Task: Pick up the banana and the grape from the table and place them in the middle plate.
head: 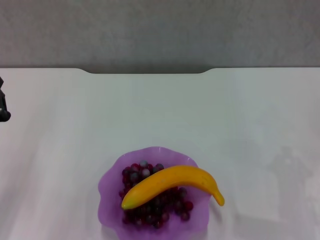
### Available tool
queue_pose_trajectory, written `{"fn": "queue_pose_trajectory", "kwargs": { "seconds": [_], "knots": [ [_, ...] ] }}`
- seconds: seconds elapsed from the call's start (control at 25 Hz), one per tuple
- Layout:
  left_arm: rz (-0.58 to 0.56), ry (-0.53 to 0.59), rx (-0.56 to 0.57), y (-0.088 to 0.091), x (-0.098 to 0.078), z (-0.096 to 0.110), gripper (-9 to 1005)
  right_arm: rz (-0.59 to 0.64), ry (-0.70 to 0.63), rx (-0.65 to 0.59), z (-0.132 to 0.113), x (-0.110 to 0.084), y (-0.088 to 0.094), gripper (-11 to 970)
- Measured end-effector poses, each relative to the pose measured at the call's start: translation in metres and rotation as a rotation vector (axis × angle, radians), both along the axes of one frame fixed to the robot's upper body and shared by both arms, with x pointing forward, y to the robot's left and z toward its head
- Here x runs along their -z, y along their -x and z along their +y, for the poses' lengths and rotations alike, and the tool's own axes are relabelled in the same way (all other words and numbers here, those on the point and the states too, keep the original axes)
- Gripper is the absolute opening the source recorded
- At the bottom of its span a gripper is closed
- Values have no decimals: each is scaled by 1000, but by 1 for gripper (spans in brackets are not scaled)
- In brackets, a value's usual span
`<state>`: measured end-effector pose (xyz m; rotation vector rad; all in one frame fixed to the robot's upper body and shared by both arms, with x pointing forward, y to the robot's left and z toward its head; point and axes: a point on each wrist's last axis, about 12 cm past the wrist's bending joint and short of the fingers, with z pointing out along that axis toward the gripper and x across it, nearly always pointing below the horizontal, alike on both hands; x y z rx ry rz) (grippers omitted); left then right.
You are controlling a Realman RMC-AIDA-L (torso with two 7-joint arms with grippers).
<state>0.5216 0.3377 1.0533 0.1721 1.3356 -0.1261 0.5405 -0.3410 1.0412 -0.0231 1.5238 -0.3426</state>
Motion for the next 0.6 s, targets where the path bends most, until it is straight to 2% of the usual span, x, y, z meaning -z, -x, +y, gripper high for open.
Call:
{"fn": "queue_pose_trajectory", "kwargs": {
  "seconds": [0.4,0.6],
  "knots": [
    [54,-5,-16,-5,5,-1,31,24,49,-42,5,1,-9,2],
    [104,-6,-36,-6,11,1,31,56,87,-80,8,7,-8,2]
  ]
}}
